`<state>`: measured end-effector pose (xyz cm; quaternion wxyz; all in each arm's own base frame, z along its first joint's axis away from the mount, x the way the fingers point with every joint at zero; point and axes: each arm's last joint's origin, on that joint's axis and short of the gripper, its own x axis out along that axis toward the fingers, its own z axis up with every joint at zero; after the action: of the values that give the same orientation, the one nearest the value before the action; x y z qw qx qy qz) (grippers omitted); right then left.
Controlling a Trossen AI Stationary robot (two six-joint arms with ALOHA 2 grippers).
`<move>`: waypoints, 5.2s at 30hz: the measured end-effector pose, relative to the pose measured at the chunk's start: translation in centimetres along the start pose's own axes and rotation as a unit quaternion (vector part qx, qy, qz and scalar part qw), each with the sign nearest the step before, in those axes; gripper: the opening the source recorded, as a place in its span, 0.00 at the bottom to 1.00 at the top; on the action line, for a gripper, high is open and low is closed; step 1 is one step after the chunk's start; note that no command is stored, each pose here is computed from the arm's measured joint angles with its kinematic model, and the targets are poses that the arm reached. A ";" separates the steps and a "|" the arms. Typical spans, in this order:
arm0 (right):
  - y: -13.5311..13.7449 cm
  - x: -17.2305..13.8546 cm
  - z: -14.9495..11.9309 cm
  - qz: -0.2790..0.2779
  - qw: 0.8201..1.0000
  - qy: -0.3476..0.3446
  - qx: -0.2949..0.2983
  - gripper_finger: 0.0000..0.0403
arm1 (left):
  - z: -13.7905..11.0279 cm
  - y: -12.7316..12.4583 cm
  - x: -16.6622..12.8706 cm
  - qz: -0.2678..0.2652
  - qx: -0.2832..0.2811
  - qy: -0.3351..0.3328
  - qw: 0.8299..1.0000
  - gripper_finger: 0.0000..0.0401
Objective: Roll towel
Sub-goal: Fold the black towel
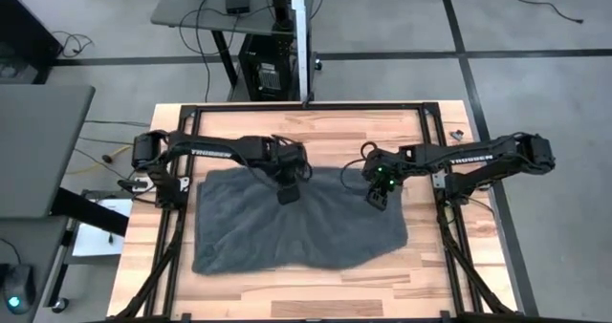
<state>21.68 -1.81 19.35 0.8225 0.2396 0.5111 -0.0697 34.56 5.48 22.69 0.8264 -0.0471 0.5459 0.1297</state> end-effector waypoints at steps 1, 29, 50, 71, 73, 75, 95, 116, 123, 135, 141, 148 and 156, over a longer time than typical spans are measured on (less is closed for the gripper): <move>0.0 0.0 0.0 0.000 1.000 0.000 0.001 0.55 | -0.2 0.5 0.2 0.005 -0.001 0.009 1.000 0.05; -0.7 -0.4 -0.5 -0.012 0.999 0.024 -0.026 0.55 | -3.8 -1.1 -3.2 -0.065 -0.024 0.143 0.987 0.40; 7.2 -1.7 -10.9 -0.077 0.940 0.089 0.319 0.53 | -9.5 -1.9 1.6 -0.139 0.091 0.138 0.976 0.39; 8.5 5.1 -11.3 0.048 0.980 -0.001 0.193 0.39 | -10.1 -1.8 1.3 -0.152 0.009 0.188 0.970 0.39; 8.3 5.3 -11.6 0.064 0.979 0.013 0.192 0.25 | -10.2 -1.8 1.3 -0.150 0.003 0.195 0.969 0.39; 8.7 5.0 -11.8 0.099 0.977 0.023 0.186 0.08 | -10.5 -1.9 1.2 -0.147 -0.001 0.210 0.966 0.39; 7.1 -4.7 -17.0 0.186 0.932 0.244 0.195 0.00 | -11.7 -1.5 0.6 -0.074 0.002 0.271 0.960 0.39; 12.2 -7.2 -14.2 0.453 0.796 0.297 0.269 0.50 | -8.4 -1.2 -7.9 -0.106 -0.026 0.147 0.983 0.39; 8.1 -5.9 -9.5 0.394 0.872 0.014 0.289 0.56 | -7.5 1.8 -10.9 -0.109 -0.080 0.019 0.991 0.39; -1.1 -0.4 -3.9 0.028 0.984 -0.154 0.089 0.56 | -7.6 3.2 -10.9 -0.097 -0.060 0.019 0.993 0.39; -2.5 2.0 -4.0 -0.024 0.997 -0.073 0.006 0.56 | -7.6 3.2 -10.9 -0.097 -0.044 0.017 0.994 0.39; -2.6 3.5 -4.2 0.017 1.000 -0.010 0.012 0.56 | -7.6 3.2 -10.9 -0.097 -0.037 0.016 0.994 0.39; -2.1 2.7 -3.8 0.074 0.997 -0.031 0.016 0.45 | -7.6 3.2 -10.9 -0.097 -0.020 0.015 0.995 0.39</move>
<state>19.09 -1.52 14.89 0.8368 0.2875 0.4653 -0.0243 22.90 5.14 29.80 0.8260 -0.1182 0.5480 0.0594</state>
